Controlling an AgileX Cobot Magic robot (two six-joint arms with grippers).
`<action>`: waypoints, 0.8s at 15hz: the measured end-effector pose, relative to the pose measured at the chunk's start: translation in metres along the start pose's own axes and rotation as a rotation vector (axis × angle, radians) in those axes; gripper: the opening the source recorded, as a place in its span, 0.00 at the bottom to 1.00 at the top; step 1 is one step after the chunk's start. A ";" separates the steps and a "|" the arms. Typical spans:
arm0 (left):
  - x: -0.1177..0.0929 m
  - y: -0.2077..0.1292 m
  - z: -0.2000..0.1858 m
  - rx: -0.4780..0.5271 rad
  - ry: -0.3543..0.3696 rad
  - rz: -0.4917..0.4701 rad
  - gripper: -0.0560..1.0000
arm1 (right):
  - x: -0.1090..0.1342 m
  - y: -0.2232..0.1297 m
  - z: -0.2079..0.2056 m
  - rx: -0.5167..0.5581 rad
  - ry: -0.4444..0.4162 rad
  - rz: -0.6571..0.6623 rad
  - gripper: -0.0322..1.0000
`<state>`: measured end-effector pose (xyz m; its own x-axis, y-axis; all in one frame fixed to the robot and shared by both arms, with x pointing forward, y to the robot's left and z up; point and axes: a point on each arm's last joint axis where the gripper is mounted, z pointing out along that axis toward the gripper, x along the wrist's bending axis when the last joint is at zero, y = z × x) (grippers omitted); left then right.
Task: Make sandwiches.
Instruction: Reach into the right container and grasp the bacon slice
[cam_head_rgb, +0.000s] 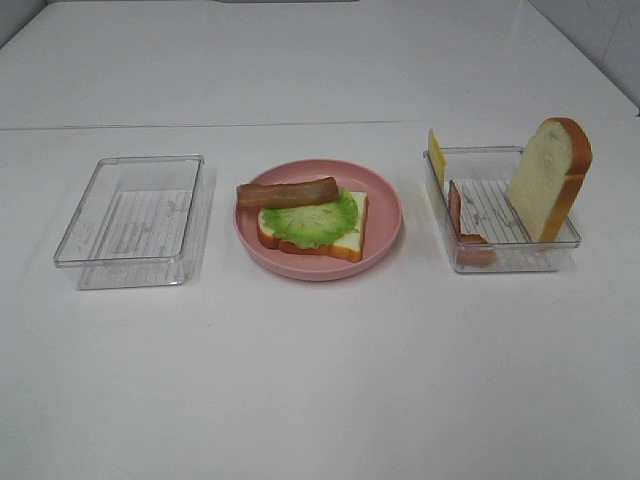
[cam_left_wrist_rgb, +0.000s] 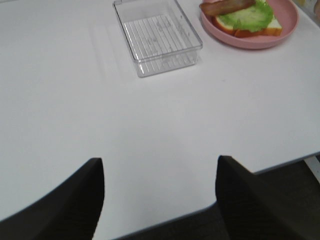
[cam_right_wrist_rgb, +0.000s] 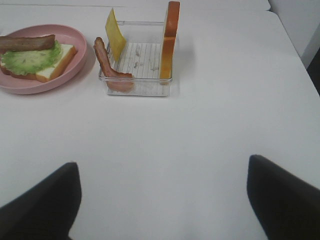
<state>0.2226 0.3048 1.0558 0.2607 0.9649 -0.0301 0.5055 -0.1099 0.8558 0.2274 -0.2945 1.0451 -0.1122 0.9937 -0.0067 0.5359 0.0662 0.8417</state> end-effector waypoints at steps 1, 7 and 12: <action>0.000 0.001 0.001 -0.018 -0.001 0.000 0.64 | 0.000 0.000 0.000 0.000 0.000 0.000 0.85; 0.000 0.003 0.011 -0.077 -0.001 0.002 0.64 | 0.000 0.000 0.000 0.000 0.000 0.000 0.85; 0.000 0.003 0.011 -0.077 -0.001 0.002 0.64 | 0.000 0.000 0.000 0.000 0.000 0.000 0.85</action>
<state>0.2335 0.3018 1.0525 0.2630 0.9644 -0.0287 0.4401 -0.0935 0.8931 0.2274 -0.2945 1.0451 -0.1122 0.9937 -0.0067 0.5359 0.0662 0.8417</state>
